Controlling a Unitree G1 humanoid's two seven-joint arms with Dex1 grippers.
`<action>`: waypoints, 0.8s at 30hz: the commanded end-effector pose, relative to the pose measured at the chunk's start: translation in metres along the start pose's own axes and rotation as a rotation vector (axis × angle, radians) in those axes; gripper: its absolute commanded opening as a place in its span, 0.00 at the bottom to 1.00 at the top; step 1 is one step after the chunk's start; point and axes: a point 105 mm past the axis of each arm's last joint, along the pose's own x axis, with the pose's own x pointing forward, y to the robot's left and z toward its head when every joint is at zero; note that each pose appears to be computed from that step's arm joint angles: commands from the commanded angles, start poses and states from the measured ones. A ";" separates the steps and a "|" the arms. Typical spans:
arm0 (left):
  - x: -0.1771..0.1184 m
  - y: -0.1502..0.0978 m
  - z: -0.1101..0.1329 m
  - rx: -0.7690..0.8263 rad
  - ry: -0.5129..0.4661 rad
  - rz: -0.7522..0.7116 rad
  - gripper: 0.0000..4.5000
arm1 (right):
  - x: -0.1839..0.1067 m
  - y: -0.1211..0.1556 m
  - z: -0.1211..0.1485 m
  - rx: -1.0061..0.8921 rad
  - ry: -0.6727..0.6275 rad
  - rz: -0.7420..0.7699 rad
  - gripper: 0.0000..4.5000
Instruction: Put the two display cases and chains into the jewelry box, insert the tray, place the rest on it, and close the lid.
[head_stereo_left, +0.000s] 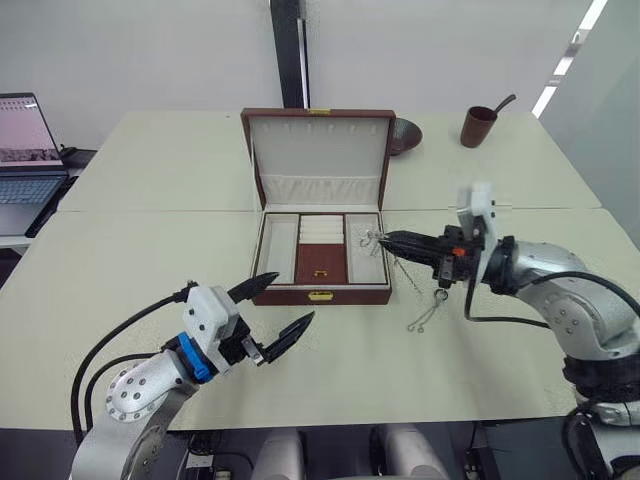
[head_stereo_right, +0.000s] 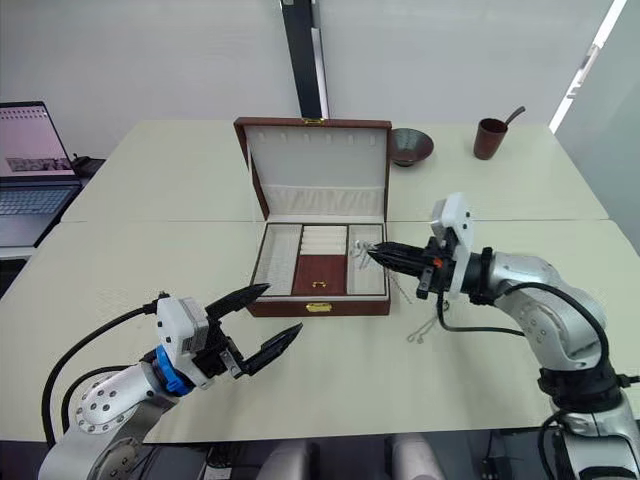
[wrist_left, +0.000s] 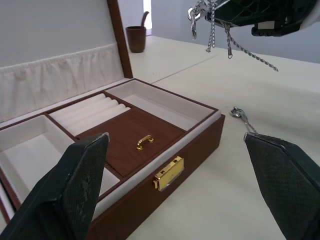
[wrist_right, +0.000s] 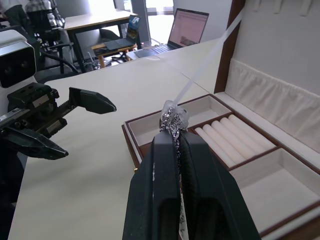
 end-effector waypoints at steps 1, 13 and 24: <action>-0.004 -0.001 0.014 0.007 -0.030 0.068 1.00 | 0.016 0.000 0.015 -0.056 -0.035 0.060 0.01; -0.032 0.005 0.006 -0.046 -0.024 0.291 1.00 | 0.070 0.002 0.024 -0.122 -0.052 0.196 0.01; -0.049 0.004 -0.007 -0.069 -0.012 0.383 1.00 | 0.113 -0.005 0.021 -0.178 -0.035 0.199 0.01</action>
